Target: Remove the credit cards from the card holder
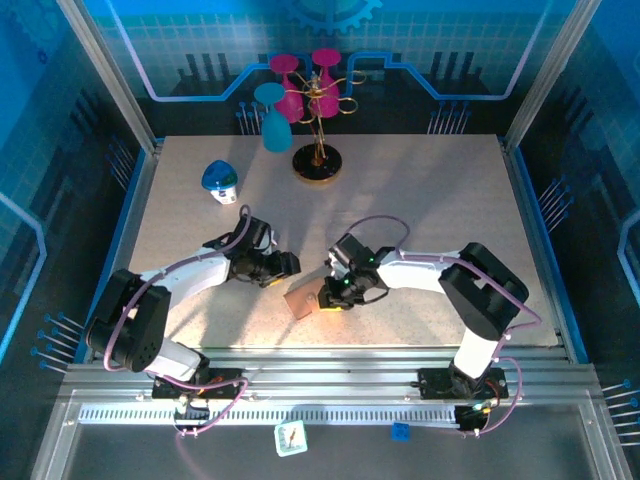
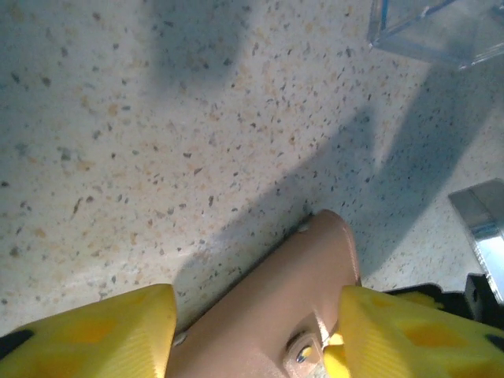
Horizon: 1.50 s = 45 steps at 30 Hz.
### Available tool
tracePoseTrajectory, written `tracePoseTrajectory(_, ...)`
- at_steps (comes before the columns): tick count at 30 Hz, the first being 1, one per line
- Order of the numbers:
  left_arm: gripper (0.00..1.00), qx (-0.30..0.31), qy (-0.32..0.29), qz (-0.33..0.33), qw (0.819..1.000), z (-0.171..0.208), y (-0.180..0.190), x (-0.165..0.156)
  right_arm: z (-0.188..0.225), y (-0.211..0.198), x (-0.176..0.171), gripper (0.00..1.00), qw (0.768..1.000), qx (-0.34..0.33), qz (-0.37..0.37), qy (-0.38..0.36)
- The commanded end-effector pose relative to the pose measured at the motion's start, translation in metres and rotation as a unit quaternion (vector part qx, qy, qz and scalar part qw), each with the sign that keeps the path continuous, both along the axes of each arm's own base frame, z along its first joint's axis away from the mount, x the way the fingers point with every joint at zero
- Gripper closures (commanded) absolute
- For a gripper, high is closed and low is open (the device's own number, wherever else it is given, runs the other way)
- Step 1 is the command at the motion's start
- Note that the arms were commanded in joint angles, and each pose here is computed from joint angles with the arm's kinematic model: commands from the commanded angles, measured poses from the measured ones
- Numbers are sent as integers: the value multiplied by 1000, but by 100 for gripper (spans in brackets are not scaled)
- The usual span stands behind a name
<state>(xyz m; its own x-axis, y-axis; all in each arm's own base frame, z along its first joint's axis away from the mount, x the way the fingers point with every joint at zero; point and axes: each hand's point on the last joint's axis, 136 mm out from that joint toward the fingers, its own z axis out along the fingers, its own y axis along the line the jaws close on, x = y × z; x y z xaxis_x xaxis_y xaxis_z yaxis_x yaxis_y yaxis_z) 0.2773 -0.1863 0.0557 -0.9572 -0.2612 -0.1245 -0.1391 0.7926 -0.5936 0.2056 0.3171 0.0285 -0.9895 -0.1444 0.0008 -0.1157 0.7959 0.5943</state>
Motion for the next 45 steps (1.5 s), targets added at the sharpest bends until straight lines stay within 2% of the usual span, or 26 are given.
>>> tracePoseTrajectory(1,36,-26,-8,-12,1000,5,-4,-1,2,3,20,79,1000,3,-1,-6)
tracePoseTrajectory(9,32,-27,10,-8,1000,-2,0,-8,8,24,50,79,999,39,-2,-16)
tracePoseTrajectory(11,28,-23,15,-5,1000,-6,2,-9,12,22,58,79,999,46,-11,-23)
tracePoseTrajectory(14,27,-27,27,-4,999,-11,1,-9,19,10,65,79,998,46,-26,-31)
tracePoseTrajectory(20,30,-74,37,3,997,-12,-13,-6,24,-13,60,77,998,39,-37,-25)
tracePoseTrajectory(26,30,-76,46,5,996,-14,-25,-12,27,-24,47,74,999,33,-40,-14)
tracePoseTrajectory(31,30,-76,63,-2,995,-19,-47,-23,29,-35,37,72,999,10,-46,-8)
tracePoseTrajectory(33,30,-88,68,5,994,-19,-56,-26,29,-48,34,69,999,-21,-47,-13)
tracePoseTrajectory(38,30,-101,71,11,992,-16,-70,-33,32,-81,26,68,993,-101,-49,-28)
tracePoseTrajectory(45,29,-68,27,52,996,3,-43,-23,44,-82,14,67,990,-121,-56,-38)
